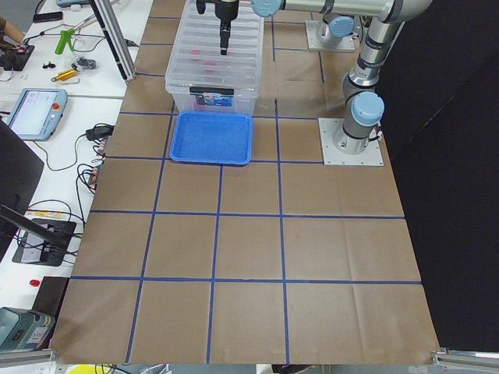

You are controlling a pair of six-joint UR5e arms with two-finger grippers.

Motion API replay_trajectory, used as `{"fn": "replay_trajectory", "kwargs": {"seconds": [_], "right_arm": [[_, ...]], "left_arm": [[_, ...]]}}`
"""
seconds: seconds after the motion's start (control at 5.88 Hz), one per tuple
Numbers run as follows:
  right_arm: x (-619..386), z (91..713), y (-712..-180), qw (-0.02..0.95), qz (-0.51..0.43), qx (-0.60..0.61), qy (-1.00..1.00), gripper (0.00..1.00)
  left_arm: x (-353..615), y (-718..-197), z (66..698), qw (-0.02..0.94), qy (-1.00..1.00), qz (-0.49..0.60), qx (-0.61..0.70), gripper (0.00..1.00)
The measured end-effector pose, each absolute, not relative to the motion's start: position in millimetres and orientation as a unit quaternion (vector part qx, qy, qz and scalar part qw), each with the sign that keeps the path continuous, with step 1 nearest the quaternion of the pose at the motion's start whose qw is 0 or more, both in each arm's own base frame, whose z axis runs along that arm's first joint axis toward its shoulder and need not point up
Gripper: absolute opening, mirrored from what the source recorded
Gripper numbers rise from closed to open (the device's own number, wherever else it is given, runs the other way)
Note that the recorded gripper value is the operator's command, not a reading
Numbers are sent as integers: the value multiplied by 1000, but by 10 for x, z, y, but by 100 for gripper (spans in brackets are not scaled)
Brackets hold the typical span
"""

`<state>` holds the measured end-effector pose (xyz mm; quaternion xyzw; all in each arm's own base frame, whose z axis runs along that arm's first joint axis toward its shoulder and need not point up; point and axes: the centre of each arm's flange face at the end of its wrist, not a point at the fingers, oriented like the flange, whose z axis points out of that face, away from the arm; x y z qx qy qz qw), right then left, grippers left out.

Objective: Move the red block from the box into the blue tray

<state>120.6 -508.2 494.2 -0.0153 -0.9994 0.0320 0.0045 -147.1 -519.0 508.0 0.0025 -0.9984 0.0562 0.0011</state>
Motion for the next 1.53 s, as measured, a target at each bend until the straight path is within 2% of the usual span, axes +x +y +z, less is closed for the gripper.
{"fn": "replay_trajectory", "kwargs": {"seconds": [0.51,1.02,1.53], "right_arm": [[869,4680,-5312,5,14,7,-1000,100],[421,4161,-5516,5,13,-4,-1000,100],[244,3590,-5396,9,25,-10,-1000,100]], "left_arm": [[-1471,-5190,5080,2,-998,56,3,99],[-1472,-5186,5087,2,-998,57,3,99],[-1471,-5185,5088,2,-998,57,3,99]]}}
